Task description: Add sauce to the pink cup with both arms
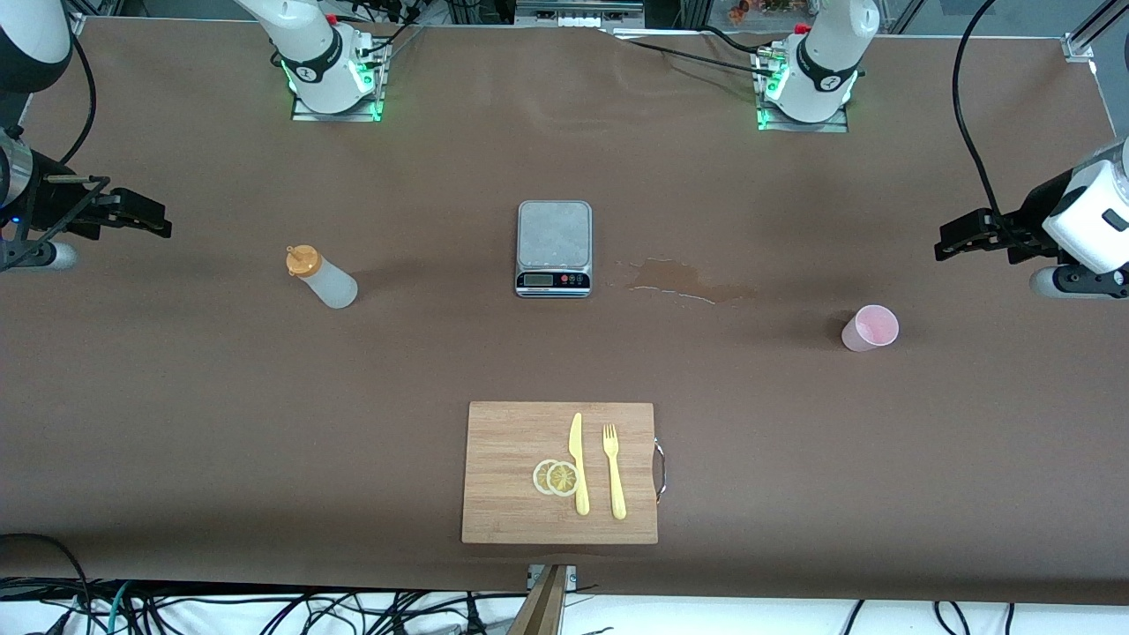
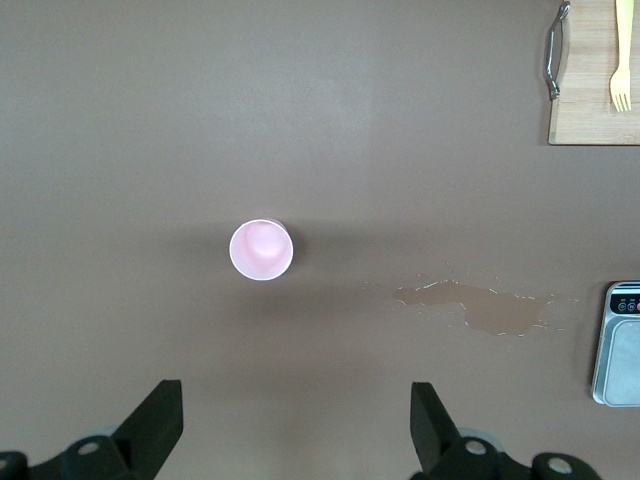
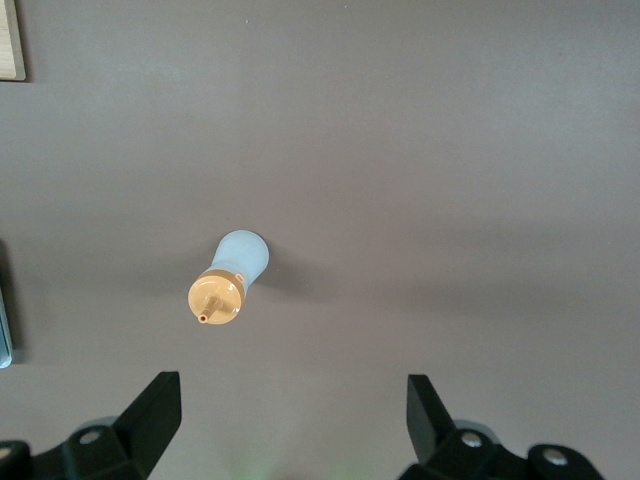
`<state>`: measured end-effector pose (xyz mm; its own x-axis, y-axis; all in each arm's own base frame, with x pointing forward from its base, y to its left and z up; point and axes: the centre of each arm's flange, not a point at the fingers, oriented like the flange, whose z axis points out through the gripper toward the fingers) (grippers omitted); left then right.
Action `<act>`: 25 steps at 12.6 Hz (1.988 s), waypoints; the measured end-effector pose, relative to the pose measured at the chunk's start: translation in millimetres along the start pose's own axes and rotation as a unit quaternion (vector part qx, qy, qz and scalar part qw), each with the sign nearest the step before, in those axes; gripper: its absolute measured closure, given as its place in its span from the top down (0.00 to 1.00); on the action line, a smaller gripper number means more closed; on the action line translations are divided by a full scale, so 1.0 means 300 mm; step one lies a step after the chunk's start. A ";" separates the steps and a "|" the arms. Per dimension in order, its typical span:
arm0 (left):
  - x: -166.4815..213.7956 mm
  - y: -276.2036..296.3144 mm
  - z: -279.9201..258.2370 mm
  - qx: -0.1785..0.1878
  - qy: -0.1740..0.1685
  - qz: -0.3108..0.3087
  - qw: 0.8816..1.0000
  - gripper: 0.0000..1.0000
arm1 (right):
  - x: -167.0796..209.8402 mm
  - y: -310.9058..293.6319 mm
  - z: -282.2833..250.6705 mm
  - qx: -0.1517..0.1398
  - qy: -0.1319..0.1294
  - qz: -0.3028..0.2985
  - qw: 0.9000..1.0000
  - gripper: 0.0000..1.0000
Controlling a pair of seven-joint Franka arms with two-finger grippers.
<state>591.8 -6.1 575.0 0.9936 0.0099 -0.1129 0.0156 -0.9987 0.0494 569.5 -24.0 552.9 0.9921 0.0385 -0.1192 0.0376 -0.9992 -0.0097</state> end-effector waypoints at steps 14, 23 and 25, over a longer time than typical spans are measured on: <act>0.006 -0.001 0.011 0.000 -0.003 0.000 1.000 1.00 | 0.001 0.000 -0.001 0.000 0.001 0.000 1.000 1.00; 0.017 -0.009 0.033 0.000 -0.009 -0.002 1.000 1.00 | 0.001 -0.001 -0.001 0.000 0.001 0.000 1.000 1.00; 0.039 -0.028 0.077 -0.001 -0.020 -0.007 1.000 1.00 | 0.001 -0.002 -0.001 0.000 0.001 0.000 1.000 1.00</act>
<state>600.8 1.1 550.4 0.9878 0.0212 -0.1542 0.0292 -0.9983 0.0497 569.8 -23.5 553.1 0.9924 0.0394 -0.1167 0.0385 -0.9992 -0.0095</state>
